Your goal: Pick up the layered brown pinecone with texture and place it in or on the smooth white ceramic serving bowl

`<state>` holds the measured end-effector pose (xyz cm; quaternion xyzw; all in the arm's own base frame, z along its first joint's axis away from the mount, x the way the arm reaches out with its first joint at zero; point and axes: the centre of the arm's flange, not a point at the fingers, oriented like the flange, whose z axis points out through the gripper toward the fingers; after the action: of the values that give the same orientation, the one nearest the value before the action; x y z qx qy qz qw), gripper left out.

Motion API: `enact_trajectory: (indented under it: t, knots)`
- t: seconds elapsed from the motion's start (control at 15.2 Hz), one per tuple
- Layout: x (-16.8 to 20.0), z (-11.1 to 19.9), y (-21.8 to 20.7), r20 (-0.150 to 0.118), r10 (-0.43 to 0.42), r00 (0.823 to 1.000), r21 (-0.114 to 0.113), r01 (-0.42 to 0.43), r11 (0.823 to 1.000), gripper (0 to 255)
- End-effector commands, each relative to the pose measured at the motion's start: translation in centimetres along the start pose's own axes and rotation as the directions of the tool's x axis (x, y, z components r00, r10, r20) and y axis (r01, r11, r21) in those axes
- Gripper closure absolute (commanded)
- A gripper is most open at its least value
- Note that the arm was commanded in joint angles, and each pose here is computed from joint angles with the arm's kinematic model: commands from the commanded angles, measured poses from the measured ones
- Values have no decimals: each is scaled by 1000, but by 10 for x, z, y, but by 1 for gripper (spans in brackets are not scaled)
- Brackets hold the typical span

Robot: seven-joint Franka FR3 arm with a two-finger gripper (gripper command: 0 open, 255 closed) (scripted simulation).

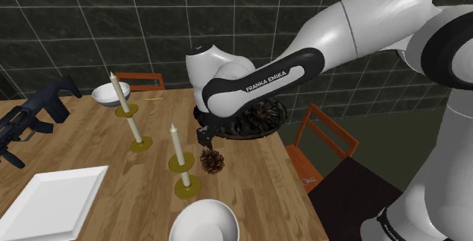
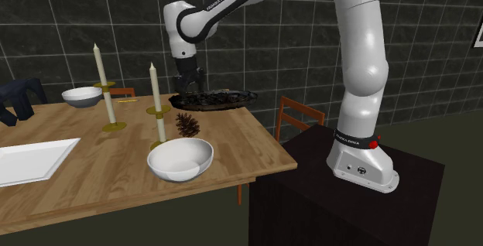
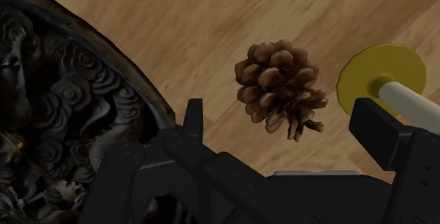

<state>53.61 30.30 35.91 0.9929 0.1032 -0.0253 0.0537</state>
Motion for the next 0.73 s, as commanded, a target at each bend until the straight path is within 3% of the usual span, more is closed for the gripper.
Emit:
enact_trajectory:
  t: [0.0, 0.2, 0.66]
  knots:
    - [13, 16, -16, 1, -14, 1000, -3, 14, 1000, 0]
    - [32, 32, -38, 2, -31, 1000, -7, 31, 999, 0]
    - [32, 69, -37, 2, -31, 1000, -7, 31, 999, 0]
